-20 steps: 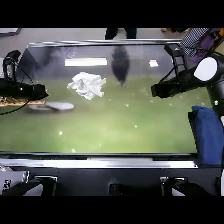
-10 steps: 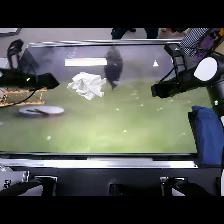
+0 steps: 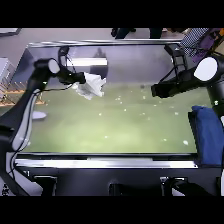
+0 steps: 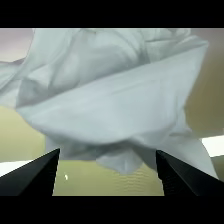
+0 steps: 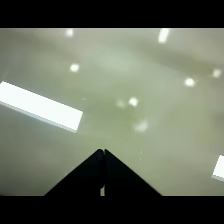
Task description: Fold the clothes and pants, and hang the long-sleeved shirts on hangers.
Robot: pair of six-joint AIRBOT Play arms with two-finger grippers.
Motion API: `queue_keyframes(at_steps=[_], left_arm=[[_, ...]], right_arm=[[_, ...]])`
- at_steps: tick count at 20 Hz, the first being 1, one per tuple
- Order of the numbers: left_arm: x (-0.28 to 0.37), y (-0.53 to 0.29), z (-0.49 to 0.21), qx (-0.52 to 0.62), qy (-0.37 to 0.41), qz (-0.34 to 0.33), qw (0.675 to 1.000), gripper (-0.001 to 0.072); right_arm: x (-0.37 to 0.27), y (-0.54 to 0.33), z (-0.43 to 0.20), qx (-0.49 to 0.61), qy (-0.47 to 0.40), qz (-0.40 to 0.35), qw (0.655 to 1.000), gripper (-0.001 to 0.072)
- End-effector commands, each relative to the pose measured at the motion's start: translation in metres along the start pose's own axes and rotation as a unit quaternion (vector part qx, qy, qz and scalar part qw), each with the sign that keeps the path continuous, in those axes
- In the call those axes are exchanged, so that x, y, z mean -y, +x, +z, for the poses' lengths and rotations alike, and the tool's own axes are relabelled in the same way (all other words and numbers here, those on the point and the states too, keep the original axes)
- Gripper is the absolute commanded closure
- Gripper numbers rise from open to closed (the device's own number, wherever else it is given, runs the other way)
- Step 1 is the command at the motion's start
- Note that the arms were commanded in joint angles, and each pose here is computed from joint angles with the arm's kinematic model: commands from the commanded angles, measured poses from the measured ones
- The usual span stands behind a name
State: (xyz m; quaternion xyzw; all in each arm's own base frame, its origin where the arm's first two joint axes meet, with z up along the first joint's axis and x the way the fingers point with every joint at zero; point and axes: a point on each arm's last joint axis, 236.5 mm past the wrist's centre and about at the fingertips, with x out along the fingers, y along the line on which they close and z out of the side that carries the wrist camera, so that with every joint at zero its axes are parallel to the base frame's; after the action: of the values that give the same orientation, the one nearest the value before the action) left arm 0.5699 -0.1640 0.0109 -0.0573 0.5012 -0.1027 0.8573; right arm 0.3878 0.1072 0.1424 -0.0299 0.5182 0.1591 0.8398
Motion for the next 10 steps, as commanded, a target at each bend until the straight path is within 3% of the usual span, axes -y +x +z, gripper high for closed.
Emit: queue_keyframes(at_steps=[1,3,4,5,10], left_arm=[[-0.002,0.048,0.002,0.009,-0.014,0.002,1.000,-0.0013],[0.000,0.058,-0.009,-0.009,-0.020,-0.004,1.000,0.0027],[0.003,0.056,-0.010,-0.013,-0.024,-0.010,1.000,0.0268],[0.006,0.051,-0.010,-0.017,-0.028,-0.018,0.999,0.0661],[0.049,-0.021,-0.037,-0.094,0.005,-0.073,0.993,0.0693]], right_arm=[[0.000,0.000,0.001,0.002,0.001,0.000,1.000,0.0676],[0.000,0.000,0.002,0.004,0.001,0.000,1.000,0.0676],[0.000,0.000,0.002,0.005,0.001,0.000,1.000,0.0676],[0.000,0.000,0.003,0.006,0.001,0.000,1.000,0.0676],[0.000,0.000,0.001,0.002,0.017,0.000,1.000,0.0677]])
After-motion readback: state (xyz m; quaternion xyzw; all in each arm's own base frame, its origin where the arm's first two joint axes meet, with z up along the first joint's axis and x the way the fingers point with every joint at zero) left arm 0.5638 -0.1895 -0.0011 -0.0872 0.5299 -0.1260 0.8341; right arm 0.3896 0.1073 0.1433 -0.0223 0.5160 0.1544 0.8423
